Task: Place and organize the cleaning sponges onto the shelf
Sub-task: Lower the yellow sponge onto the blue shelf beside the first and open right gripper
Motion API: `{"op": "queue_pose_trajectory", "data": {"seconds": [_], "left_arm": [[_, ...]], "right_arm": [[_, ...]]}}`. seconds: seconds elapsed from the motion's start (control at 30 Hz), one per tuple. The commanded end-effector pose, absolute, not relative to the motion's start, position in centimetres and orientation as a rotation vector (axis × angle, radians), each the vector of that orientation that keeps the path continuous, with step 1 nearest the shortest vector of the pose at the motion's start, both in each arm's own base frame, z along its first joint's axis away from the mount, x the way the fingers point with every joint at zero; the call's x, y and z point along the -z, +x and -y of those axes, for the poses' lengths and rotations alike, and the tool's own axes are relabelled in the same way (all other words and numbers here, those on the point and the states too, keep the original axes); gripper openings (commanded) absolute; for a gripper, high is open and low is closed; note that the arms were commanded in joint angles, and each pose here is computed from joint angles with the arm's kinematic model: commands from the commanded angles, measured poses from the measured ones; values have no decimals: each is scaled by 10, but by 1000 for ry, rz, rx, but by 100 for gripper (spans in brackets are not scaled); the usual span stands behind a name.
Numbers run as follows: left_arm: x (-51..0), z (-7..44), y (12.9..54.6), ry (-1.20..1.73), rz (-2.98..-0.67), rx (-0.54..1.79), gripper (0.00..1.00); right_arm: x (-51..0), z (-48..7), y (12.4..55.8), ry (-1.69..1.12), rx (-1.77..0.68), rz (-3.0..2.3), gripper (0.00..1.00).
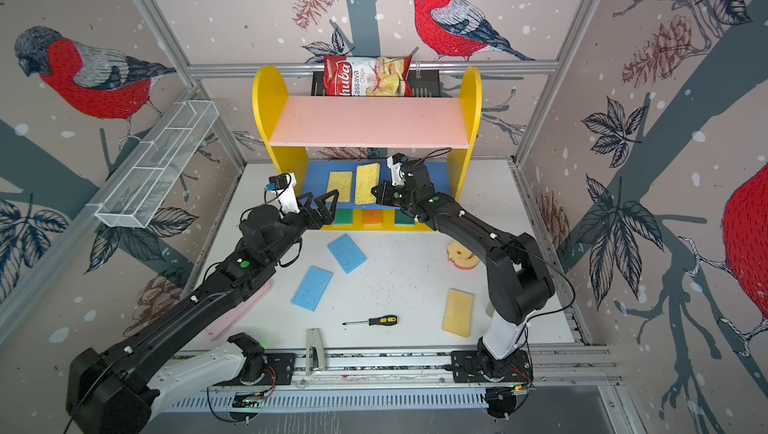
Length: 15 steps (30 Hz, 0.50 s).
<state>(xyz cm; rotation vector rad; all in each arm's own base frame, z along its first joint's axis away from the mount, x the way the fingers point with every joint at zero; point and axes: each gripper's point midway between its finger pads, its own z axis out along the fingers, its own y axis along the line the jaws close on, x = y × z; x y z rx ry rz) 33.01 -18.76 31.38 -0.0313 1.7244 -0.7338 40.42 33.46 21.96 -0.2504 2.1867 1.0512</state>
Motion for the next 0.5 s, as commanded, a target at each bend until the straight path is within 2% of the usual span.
{"op": "queue_pose_trajectory", "data": {"seconds": [0.0, 0.47], "left_arm": [[-313, 186, 332, -26, -1722, 710, 98], [-302, 191, 339, -35, -1754, 709, 98]], "right_arm": [[-206, -331, 413, -263, -961, -2245, 0], [-171, -325, 434, -304, -822, -2406, 0]]}}
